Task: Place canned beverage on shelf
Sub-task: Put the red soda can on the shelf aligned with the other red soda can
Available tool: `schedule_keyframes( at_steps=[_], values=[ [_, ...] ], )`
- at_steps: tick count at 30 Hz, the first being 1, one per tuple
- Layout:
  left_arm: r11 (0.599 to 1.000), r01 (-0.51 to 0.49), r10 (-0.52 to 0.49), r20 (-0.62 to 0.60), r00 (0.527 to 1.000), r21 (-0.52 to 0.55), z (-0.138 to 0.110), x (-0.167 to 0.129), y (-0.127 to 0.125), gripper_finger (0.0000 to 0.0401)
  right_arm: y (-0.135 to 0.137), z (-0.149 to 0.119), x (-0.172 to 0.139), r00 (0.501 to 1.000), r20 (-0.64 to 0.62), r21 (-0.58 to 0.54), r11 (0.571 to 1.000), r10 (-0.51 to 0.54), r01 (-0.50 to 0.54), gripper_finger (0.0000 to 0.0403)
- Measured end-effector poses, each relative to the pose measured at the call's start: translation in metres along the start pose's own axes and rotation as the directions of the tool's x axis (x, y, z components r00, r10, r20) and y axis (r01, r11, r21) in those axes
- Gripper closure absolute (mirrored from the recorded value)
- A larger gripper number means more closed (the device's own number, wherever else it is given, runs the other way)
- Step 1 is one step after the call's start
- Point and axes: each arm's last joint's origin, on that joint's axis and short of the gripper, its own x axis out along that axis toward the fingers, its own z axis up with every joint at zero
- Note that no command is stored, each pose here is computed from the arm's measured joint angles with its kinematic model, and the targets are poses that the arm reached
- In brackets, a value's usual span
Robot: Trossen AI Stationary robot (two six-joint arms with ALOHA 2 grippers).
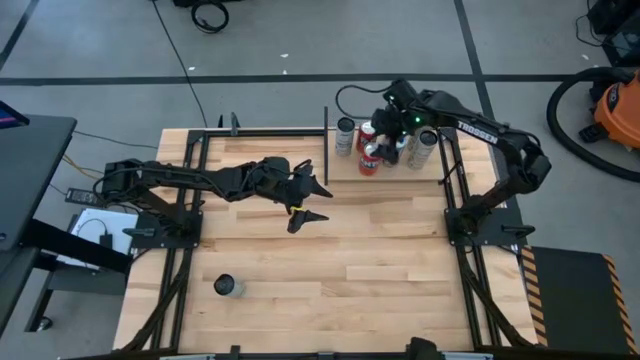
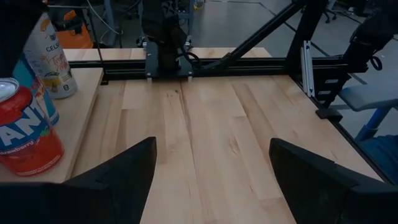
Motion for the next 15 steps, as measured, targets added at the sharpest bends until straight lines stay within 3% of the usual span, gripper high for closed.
schedule_keyframes(
  at_steps=[4, 8, 15],
  values=[
    [1.0, 0.0, 0.0, 0.0, 1.0, 0.0, 0.0, 0.0, 0.0, 0.0087, 0.005, 0.002, 0.0, 0.999, -0.015, 0.168, 0.984, -0.05, 0.052, 0.003],
    [1.0, 0.0, 0.0, 0.0, 1.0, 0.0, 0.0, 0.0, 0.0, 0.0087, 0.011, 0.006, 0.004, 0.982, -0.055, 0.364, 0.913, -0.178, 0.186, 0.003],
    [1.0, 0.0, 0.0, -0.001, 1.0, 0.0, 0.0, 0.0, 0.0, 0.0087, 0.023, 0.011, 0.009, 0.981, -0.05, 0.471, 0.861, -0.19, 0.191, 0.003]
  ],
)
